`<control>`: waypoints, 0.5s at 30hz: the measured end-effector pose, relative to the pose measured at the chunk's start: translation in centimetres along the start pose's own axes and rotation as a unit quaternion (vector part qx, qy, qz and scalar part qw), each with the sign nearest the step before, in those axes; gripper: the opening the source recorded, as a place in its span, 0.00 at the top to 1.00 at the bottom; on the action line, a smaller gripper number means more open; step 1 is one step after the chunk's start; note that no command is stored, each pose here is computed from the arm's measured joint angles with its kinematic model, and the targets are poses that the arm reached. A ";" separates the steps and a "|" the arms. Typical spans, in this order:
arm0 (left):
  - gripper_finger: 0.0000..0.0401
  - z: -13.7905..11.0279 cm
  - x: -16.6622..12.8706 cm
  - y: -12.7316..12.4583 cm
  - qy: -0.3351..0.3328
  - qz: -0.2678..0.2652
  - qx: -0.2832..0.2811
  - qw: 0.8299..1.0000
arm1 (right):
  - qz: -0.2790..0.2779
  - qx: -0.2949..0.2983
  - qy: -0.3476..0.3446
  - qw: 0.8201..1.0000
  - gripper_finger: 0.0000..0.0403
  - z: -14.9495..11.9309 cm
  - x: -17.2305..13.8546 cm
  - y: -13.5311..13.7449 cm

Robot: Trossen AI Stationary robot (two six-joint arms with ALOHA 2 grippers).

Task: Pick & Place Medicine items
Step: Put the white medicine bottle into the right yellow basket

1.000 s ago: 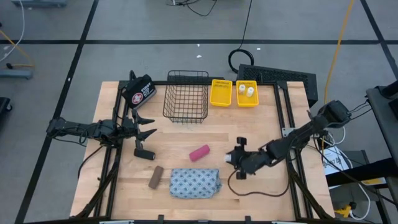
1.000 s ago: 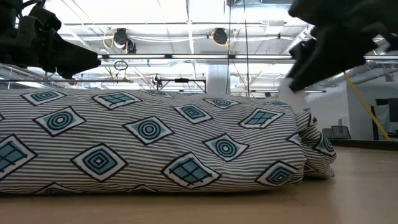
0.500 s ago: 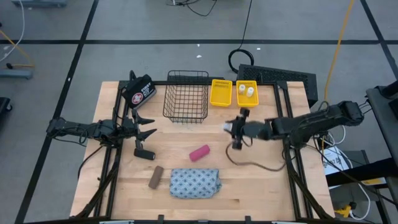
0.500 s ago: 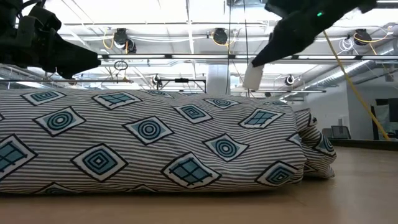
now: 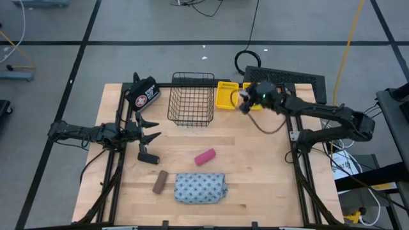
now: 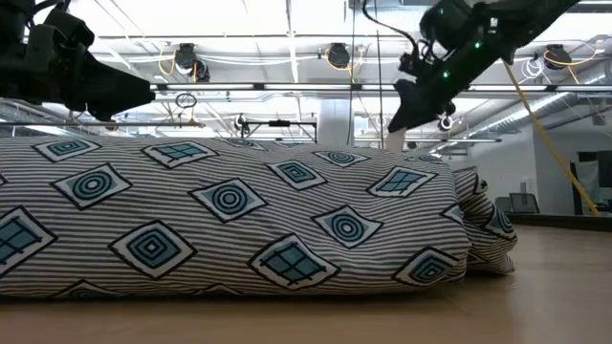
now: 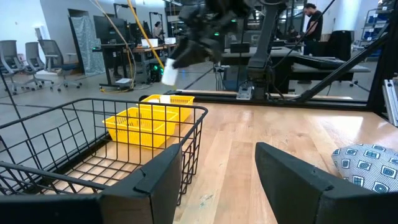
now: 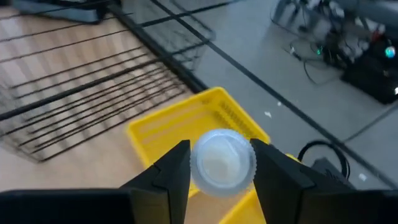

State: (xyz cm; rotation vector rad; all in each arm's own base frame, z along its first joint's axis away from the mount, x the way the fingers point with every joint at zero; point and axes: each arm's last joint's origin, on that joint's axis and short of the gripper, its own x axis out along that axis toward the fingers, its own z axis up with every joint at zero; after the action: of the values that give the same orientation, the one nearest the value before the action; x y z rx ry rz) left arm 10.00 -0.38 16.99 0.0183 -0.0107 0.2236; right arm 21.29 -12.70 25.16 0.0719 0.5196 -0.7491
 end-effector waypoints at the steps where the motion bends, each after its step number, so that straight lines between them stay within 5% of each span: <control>1: 0.47 0.0 0.0 0.0 0.000 0.000 0.000 1.000 | -0.003 0.009 0.002 1.000 0.66 0.0 0.2 -0.7; 7: 0.47 0.0 0.0 0.0 0.000 0.000 0.000 1.000 | -0.038 0.039 0.027 0.998 0.65 -0.5 0.6 -3.5; 15: 0.47 0.0 0.0 0.0 0.000 0.000 0.000 1.000 | -0.048 0.082 0.054 0.994 0.66 -1.2 1.4 -3.8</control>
State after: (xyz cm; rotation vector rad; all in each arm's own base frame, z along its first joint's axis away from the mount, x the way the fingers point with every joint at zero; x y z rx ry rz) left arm 10.00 -0.38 16.98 0.0185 -0.0103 0.2237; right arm 19.09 -16.07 23.87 0.2419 0.5670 -0.8849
